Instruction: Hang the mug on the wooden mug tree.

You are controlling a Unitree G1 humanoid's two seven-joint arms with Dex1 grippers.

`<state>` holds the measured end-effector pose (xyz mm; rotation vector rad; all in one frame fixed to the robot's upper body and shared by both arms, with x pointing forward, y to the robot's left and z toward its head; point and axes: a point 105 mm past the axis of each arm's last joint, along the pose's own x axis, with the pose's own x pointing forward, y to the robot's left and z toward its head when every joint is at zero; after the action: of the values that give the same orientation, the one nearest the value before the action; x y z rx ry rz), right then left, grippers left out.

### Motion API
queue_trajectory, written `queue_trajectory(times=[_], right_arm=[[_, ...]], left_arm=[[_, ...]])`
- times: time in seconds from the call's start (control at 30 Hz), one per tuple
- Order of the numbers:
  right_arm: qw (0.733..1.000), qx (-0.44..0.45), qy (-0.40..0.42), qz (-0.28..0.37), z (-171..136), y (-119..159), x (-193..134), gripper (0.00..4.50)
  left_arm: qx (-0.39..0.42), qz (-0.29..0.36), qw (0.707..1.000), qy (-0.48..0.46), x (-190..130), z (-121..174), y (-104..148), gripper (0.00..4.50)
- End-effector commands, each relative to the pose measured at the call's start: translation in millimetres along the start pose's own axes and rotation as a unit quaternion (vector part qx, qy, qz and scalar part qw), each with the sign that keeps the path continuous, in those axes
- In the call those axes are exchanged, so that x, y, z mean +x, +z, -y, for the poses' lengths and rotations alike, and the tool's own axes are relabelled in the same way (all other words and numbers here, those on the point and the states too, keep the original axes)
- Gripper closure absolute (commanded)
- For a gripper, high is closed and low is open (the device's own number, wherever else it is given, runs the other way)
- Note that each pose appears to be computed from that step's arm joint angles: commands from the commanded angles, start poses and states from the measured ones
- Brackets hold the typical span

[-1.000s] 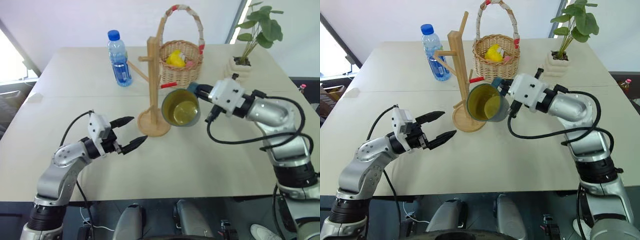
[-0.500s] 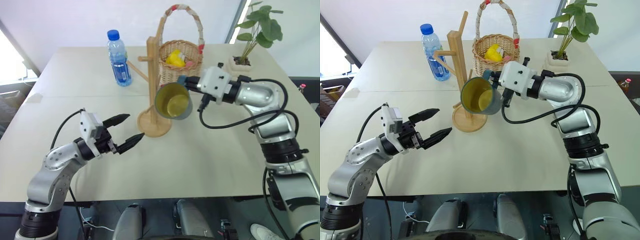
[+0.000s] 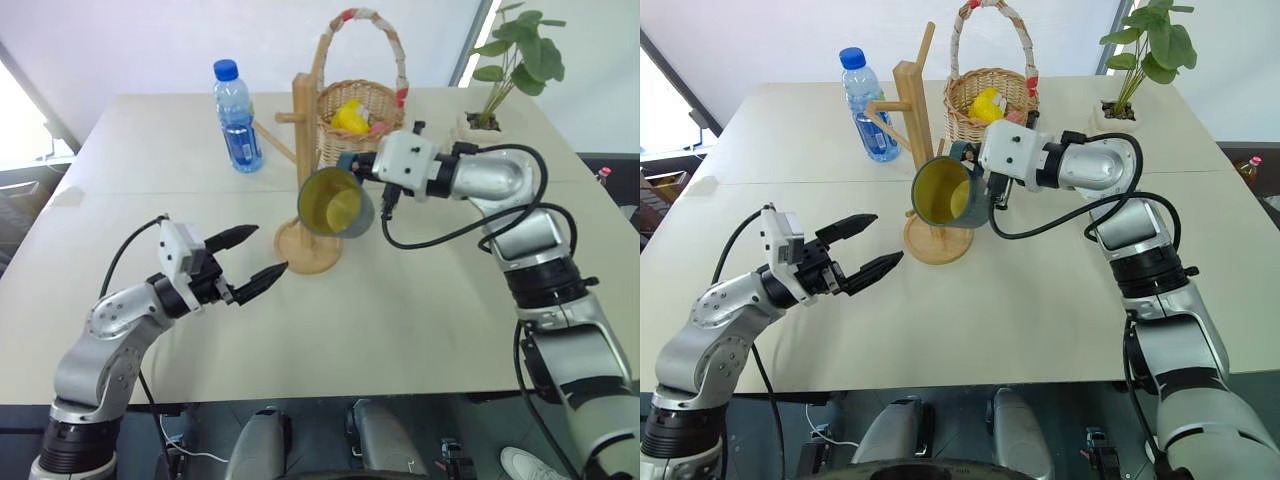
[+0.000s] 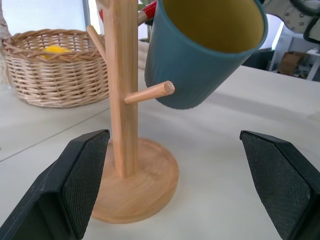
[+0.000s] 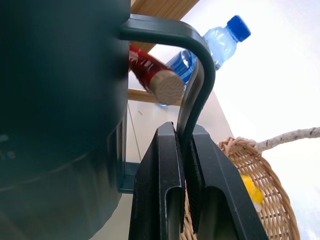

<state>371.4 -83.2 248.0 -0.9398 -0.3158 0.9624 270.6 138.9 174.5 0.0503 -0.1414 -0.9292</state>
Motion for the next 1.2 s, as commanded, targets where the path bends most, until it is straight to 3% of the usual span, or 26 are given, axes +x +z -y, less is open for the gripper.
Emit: queue_trajectory(times=[0.03, 0.07, 0.17, 0.3, 0.6, 0.73, 0.9, 1.03, 1.2], right_arm=[[1.0, -0.01, -0.014, 0.016, 10.1, 11.4, 1.3, 4.45], [1.0, -0.008, -0.014, 0.016, 10.2, 11.3, 1.6, 4.45], [0.999, -0.003, -0.023, 0.023, 13.3, 13.6, 2.1, 3.52], [0.999, -0.021, -0.039, 0.02, 21.8, 16.2, -3.9, 1.59], [0.996, -0.022, -0.081, -0.005, 41.2, 10.0, -55.6, 1.59], [0.989, 0.054, -0.133, -0.024, 36.5, -15.5, -88.7, 1.59], [0.949, 0.215, -0.228, -0.039, -5.9, -75.7, -112.3, 1.59], [0.9, 0.317, -0.3, -0.023, -26.5, -104.3, -114.0, 1.59], [0.874, 0.372, -0.309, -0.043, -57.4, -131.3, -109.5, 1.59]], left_arm=[[0.018, 0.028, 0.999, -0.006, 1.2, 3.0, 17.5, 0.0], [0.018, 0.029, 0.999, -0.006, 1.4, 3.1, 18.1, 0.0], [0.02, 0.029, 0.999, -0.005, 1.2, 2.8, 19.0, 0.0], [0.02, 0.029, 0.999, -0.003, 2.2, 2.6, 19.5, 0.0], [0.004, 0.024, 1.0, 0.017, 0.3, -1.8, 10.8, 0.0], [-0.017, 0.017, 0.995, 0.1, -14.1, -22.6, -7.3, 0.0], [-0.008, -0.014, 0.956, 0.293, -47.1, -68.8, -37.7, 0.0], [-0.002, -0.04, 0.931, 0.362, -64.4, -82.0, -58.2, 0.0], [-0.006, -0.048, 0.913, 0.406, -79.4, -87.7, -67.4, 0.0]])
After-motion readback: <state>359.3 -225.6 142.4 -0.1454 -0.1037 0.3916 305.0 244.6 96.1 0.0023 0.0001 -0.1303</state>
